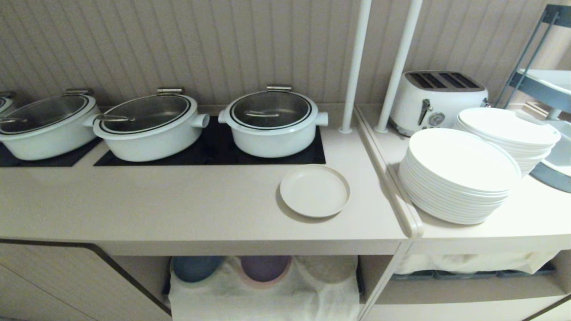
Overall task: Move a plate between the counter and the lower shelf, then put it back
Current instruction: Pick up the plate
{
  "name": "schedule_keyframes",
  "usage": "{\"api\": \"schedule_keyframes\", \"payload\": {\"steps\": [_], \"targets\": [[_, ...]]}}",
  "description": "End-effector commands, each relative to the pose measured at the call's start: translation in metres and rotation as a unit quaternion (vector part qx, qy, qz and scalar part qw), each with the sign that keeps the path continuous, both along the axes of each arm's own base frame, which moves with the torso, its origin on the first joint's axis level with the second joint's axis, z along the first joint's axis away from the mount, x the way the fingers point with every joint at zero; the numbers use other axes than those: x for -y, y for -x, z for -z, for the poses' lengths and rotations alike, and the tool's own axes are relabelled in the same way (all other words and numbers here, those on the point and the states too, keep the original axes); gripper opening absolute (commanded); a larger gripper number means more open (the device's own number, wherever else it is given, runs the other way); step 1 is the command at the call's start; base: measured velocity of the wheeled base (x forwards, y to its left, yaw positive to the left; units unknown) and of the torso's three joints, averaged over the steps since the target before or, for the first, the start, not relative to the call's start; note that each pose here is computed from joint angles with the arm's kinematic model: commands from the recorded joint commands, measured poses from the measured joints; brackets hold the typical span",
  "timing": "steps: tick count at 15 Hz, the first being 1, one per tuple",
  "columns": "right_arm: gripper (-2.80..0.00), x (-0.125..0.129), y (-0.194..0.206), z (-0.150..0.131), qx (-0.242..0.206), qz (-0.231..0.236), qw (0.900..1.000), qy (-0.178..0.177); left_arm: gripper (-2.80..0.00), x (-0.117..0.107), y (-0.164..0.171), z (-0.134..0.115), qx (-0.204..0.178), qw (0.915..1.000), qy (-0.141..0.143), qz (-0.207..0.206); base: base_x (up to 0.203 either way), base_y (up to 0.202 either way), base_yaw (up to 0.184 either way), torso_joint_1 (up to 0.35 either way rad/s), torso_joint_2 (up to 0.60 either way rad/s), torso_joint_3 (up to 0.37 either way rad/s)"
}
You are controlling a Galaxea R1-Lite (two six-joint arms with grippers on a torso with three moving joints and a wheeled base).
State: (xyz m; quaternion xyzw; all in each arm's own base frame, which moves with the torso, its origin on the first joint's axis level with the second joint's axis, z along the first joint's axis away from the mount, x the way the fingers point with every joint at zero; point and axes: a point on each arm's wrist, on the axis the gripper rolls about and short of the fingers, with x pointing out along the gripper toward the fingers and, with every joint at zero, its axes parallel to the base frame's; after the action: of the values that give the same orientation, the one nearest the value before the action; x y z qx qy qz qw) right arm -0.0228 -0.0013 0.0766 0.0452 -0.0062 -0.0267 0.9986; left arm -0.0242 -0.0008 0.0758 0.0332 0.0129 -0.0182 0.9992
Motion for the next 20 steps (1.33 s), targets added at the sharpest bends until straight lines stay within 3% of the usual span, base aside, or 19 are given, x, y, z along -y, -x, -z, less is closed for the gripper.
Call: {"api": "schedule_keyframes", "payload": {"steps": [1, 13, 20], "targets": [[-2.8, 0.0, 0.0, 0.0, 0.0, 0.0, 1.0, 0.0, -2.8, 0.0, 0.0, 0.0003, 0.0, 1.0, 0.0, 0.0, 0.0, 0.0, 0.0, 0.0, 0.0, 0.0], [-2.8, 0.0, 0.0, 0.0, 0.0, 0.0, 1.0, 0.0, -2.8, -0.0002, 0.0, 0.0001, 0.0, 1.0, 0.004, -0.004, -0.001, -0.005, 0.0, 0.0, 0.0, 0.0], [-2.8, 0.0, 0.0, 0.0, 0.0, 0.0, 1.0, 0.0, -2.8, -0.0002, 0.0, 0.0002, 0.0, 1.0, 0.008, -0.005, -0.001, -0.18, -0.002, 0.003, 0.0, 0.004]]}}
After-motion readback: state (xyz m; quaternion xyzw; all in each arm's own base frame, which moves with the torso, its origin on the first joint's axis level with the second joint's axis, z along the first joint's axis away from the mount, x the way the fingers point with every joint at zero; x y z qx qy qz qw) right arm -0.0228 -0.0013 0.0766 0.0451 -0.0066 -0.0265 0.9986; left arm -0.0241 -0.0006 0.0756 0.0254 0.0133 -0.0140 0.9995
